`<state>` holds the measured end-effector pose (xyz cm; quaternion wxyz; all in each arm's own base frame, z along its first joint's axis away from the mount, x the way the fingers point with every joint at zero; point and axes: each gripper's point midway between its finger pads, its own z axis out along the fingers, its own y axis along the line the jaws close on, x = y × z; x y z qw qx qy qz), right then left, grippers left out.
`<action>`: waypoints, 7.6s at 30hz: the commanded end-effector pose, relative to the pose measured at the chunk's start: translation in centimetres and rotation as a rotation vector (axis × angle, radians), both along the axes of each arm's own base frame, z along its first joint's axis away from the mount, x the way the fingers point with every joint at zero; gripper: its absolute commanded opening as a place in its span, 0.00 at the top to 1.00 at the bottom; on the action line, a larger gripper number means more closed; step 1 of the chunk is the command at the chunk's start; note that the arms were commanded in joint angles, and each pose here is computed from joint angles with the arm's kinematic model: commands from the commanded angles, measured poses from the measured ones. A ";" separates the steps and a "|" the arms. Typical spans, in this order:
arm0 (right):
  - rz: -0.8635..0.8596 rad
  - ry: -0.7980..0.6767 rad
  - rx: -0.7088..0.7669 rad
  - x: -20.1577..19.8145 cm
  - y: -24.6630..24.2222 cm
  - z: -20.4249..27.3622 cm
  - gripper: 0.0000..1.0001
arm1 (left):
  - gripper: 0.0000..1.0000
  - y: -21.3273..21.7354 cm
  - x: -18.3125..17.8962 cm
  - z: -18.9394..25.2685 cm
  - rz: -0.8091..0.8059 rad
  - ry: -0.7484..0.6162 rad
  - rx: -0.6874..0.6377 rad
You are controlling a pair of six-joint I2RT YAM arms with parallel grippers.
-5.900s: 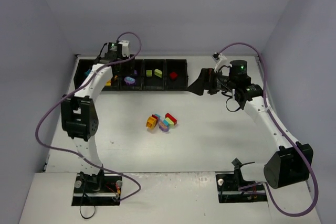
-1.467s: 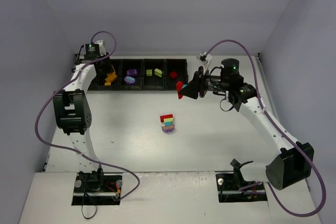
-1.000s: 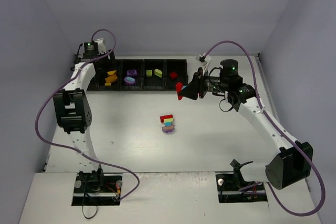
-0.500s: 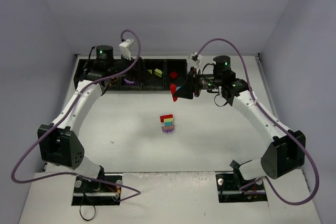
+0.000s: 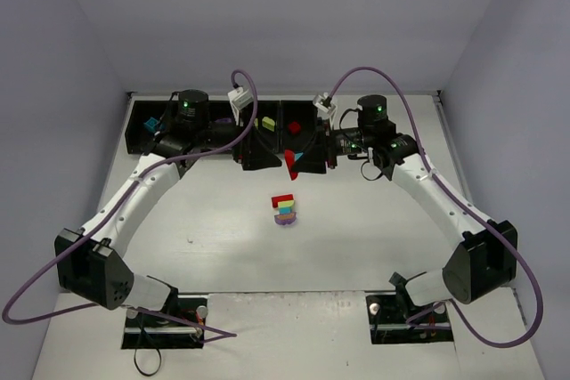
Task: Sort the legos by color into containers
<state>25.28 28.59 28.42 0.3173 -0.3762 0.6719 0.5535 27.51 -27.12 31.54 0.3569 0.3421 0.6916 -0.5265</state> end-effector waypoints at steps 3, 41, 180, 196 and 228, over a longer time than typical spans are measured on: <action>0.066 -0.127 0.069 -0.5 0.7 3.1 1.00 | 0.21 -1.2 -2.0 3.2 -0.094 -0.098 -0.071; -0.008 -0.137 0.035 -0.3 0.0 2.2 0.35 | 1.00 -1.7 -1.2 2.0 -0.086 -0.035 -0.035; -0.142 -0.702 0.021 2.6 2.1 4.9 0.67 | 1.00 -2.0 -0.4 1.1 0.299 0.550 0.038; -0.831 -0.166 -0.208 7.5 -6.6 -4.2 0.26 | 0.34 2.0 -1.1 -8.1 0.412 0.343 0.378; -1.485 0.431 -0.251 10.0 -23.9 -13.5 0.24 | 0.22 -12.0 -19.1 -22.3 0.175 0.159 0.899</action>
